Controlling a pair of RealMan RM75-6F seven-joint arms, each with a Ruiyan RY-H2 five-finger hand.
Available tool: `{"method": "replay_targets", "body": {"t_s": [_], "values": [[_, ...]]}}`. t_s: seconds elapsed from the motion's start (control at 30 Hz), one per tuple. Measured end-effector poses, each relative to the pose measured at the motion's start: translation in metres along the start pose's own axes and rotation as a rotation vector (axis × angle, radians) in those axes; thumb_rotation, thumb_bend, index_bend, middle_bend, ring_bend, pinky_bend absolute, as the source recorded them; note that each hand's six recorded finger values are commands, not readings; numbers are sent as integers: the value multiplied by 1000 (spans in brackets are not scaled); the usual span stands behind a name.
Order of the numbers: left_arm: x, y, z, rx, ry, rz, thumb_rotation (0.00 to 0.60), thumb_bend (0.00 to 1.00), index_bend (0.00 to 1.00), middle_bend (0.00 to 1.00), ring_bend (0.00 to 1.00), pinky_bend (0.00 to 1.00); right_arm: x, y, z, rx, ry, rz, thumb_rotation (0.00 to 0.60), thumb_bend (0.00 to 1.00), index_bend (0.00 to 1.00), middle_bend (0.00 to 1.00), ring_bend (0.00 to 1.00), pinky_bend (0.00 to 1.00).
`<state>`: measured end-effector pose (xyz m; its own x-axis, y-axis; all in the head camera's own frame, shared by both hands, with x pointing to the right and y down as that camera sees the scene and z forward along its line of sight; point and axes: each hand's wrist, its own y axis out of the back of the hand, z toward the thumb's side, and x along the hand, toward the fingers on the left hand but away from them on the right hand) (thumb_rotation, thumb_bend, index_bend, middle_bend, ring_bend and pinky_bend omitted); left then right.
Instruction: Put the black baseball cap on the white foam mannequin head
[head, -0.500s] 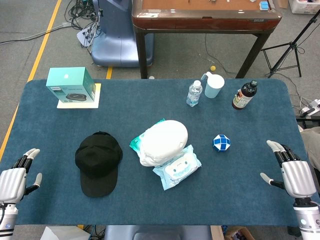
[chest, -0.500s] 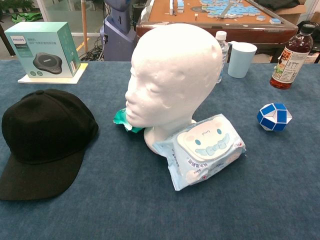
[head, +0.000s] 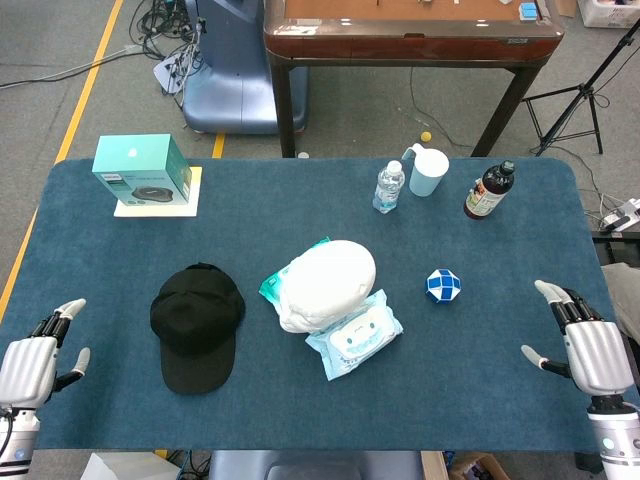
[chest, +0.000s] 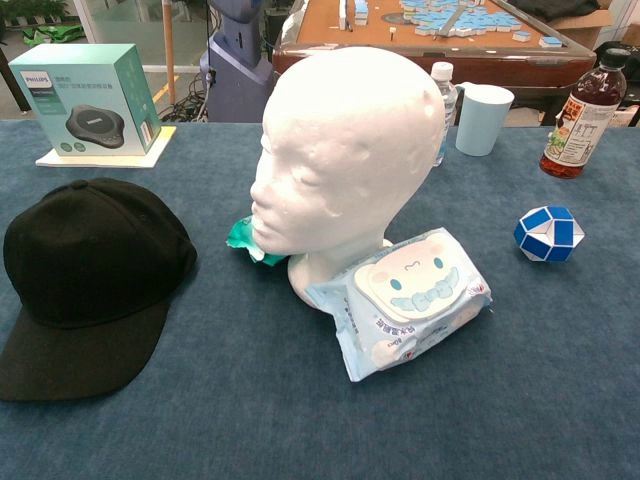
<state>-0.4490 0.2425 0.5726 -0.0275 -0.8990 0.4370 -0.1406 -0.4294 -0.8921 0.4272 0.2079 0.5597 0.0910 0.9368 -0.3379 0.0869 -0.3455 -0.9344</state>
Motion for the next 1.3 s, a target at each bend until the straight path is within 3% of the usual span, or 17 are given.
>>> {"method": "replay_targets", "body": {"t_s": [0.1, 0.3, 0.57, 0.63, 0.8, 1.0, 1.13, 1.3], "values": [[-5, 0, 9, -12, -31, 2, 600, 153, 226, 317, 341, 475, 1, 2, 1, -2, 5, -8, 600, 0, 142, 213, 180, 416], [-19, 0, 33, -47, -121, 15, 600, 84, 407, 487, 439, 512, 1, 4, 1, -5, 8, -15, 600, 0, 149, 216, 180, 416], [-35, -10, 60, -174, -217, -62, 600, 79, 465, 545, 475, 525, 0, 4, 1, -4, 5, -13, 600, 0, 150, 216, 180, 416], [-39, -13, 66, -190, -244, -106, 600, 145, 454, 544, 475, 527, 1, 4, 1, -4, 6, -13, 600, 0, 152, 219, 180, 416], [-41, -24, 76, -180, -287, -198, 600, 480, 424, 535, 484, 540, 1, 4, 1, -4, 5, -12, 600, 0, 163, 225, 180, 416], [-37, -33, 86, -180, -307, -247, 600, 789, 424, 534, 507, 590, 1, 5, 0, -6, 3, -14, 600, 0, 164, 229, 180, 416], [-31, -41, 89, -168, -302, -271, 600, 912, 423, 534, 513, 609, 1, 7, 0, -13, 6, -26, 600, 0, 164, 231, 180, 416], [-26, -47, 99, -169, -310, -305, 600, 975, 413, 528, 515, 619, 2, 8, -1, -12, 3, -25, 600, 0, 164, 233, 180, 416]]}}
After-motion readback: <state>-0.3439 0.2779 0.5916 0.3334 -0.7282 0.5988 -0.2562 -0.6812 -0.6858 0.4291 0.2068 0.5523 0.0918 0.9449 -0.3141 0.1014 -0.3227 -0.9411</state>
